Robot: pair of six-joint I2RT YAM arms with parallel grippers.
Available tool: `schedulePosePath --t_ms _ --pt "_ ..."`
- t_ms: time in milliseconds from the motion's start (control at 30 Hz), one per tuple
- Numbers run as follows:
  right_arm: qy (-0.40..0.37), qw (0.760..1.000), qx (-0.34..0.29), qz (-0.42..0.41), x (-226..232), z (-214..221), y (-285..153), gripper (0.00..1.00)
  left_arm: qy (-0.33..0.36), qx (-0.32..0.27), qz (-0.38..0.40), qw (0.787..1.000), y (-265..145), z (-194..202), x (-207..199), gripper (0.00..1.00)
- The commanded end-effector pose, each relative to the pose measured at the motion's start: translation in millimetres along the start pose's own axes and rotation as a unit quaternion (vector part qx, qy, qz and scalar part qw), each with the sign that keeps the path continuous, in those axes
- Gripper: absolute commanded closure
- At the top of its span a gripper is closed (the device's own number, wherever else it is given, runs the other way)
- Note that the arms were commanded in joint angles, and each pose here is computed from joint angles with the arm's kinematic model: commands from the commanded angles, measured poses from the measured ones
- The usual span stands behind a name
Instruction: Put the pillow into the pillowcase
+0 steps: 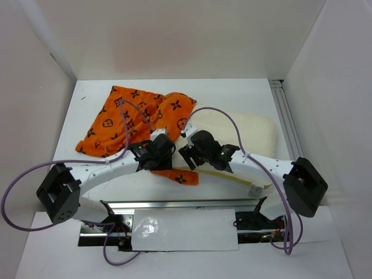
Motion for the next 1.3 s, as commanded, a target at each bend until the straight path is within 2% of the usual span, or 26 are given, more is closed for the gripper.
schedulePosePath --t_ms 0,33,67,100,133,167,233,267,367,400,567,633,733,833,933,1033,1167,1267 --pt "0.012 0.999 -0.05 -0.011 -4.4 -13.1 6.0 0.22 -0.002 -0.019 0.006 1.0 13.5 -10.2 -14.7 0.42" --pt "0.011 0.999 -0.045 -0.016 -3.1 -11.0 8.5 0.25 0.0 -0.008 0.005 1.0 17.2 -6.9 -15.2 0.55" --pt "0.011 0.999 -0.04 -0.016 -2.7 -8.9 11.0 0.28 -0.002 -0.006 -0.001 1.0 21.6 -9.6 -16.1 0.73" --pt "0.011 0.999 -0.044 -0.016 -2.8 -10.4 11.3 0.34 -0.009 -0.008 0.001 1.0 19.2 -12.5 -19.0 0.87" --pt "0.01 0.999 -0.039 -0.016 -2.4 -8.3 13.8 0.48 -0.005 0.001 -0.01 1.0 19.2 -10.5 -16.6 1.0" --pt "0.014 0.999 -0.039 -0.012 -5.5 -8.1 16.6 0.57 -0.008 0.005 -0.014 1.0 18.9 -9.4 -15.5 1.0" --pt "0.015 0.998 -0.051 -0.016 -5.1 -14.9 16.0 0.89 -0.008 -0.009 -0.007 1.0 7.5 -13.3 -16.7 1.0" --pt "0.021 0.998 -0.055 -0.011 -5.8 -18.7 15.4 1.0 -0.009 -0.011 -0.005 1.0 2.5 -14.1 -15.4 1.0" --pt "0.042 0.994 -0.096 -0.011 -6.9 -41.7 4.0 1.0 -0.003 -0.029 0.031 0.999 -26.8 -13.9 -24.6 1.0" --pt "0.054 0.989 -0.135 -0.012 -8.0 -56.0 -5.6 1.0 0.004 -0.038 0.056 0.998 -39.6 -14.4 -35.3 1.0" --pt "0.106 0.961 -0.253 -0.041 -7.0 -117.9 -35.6 1.0 0.042 -0.055 0.127 0.989 -76.3 -14.9 -64.7 1.0" --pt "0.122 0.953 -0.273 -0.039 -8.3 -134.0 -40.2 1.0 0.065 -0.048 0.138 0.987 -77.7 -11.4 -79.5 1.0" --pt "0.136 0.945 -0.295 -0.044 -9.2 -156.7 -47.0 1.0 0.09 -0.025 0.108 0.99 -63.3 -0.5 -87.3 1.0" --pt "0.155 0.932 -0.325 -0.052 -9.5 -169.3 -56.4 1.0 0.085 0.001 0.106 0.991 -52.9 8.8 -96.1 1.0" --pt "0.177 0.925 -0.333 -0.05 -12.2 -168.5 -54.2 1.0 0.095 0.016 0.166 0.981 -56.7 20.5 -113.2 1.0" --pt "0.191 0.93 -0.305 -0.074 -2.8 -145.5 -33.0 1.0 0.102 0.037 0.207 0.972 -59.3 32.6 -122.9 1.0" --pt "0.194 0.932 -0.265 -0.155 13.8 -104.2 -12.9 1.0 0.102 0.059 0.232 0.966 -58.5 42.7 -126.2 1.0" --pt "0.186 0.935 -0.231 -0.195 17.5 -84.3 -16.7 0.71 0.095 0.06 0.205 0.972 -59.9 43.7 -115.0 0.84"
Point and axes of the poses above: each gripper's point midway between its finger pads, its own y axis out along the fingers, its own x axis along the line the jaws close on, z = x × y, the point moved 8 cm from there along -y, back along the fingers, and after that the axes turned 5 degrees about -y, right-handed, at the moved point
